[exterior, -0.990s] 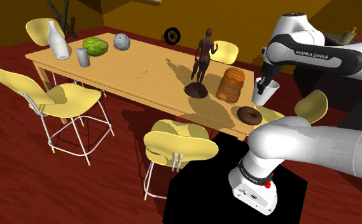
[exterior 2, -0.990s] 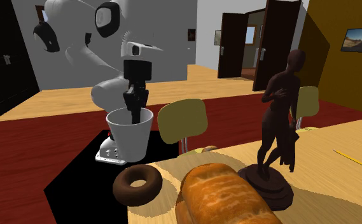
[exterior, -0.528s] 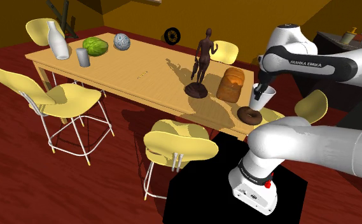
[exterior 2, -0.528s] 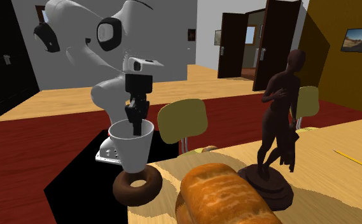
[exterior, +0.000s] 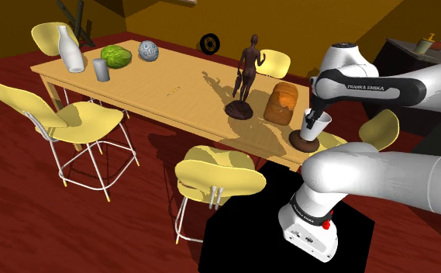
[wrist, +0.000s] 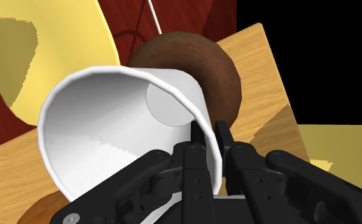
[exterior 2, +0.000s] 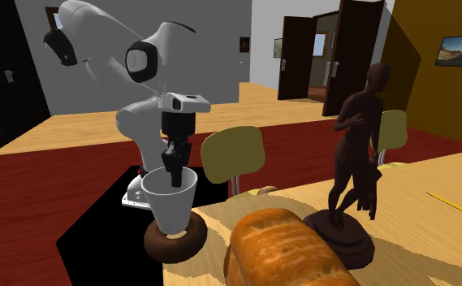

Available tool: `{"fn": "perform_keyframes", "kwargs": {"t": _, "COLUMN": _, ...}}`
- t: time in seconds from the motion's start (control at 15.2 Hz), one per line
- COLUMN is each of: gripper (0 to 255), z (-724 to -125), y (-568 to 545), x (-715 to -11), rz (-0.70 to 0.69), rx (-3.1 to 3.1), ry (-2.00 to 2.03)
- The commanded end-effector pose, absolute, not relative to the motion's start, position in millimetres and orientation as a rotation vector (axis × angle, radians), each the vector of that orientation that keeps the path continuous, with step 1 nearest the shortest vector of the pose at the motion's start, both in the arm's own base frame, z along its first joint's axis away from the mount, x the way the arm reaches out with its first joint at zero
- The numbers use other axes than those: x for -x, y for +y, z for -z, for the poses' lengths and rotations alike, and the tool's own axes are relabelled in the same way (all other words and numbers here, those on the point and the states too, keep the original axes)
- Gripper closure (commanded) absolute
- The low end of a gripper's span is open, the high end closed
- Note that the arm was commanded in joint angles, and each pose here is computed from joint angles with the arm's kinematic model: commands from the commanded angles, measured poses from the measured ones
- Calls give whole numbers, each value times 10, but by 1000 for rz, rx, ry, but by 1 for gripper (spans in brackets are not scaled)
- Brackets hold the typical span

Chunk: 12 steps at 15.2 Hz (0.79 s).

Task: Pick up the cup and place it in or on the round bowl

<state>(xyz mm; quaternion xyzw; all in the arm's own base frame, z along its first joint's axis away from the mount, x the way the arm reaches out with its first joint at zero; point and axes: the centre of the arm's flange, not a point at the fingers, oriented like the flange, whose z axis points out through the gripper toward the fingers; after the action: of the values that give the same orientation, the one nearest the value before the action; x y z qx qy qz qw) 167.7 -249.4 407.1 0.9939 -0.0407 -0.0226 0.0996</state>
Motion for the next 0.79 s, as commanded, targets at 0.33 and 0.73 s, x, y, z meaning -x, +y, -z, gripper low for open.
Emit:
{"fn": "perform_keyframes", "kwargs": {"t": 0.33, "gripper": 0, "z": -4055, "y": -2488, "x": -1676, "rz": 66, "rx": -2938, "ry": -120}}
{"fn": "perform_keyframes", "kwargs": {"t": 0.73, "gripper": 0, "z": -4184, "y": -2462, "x": -1683, "rz": 66, "rx": -2938, "ry": -120}}
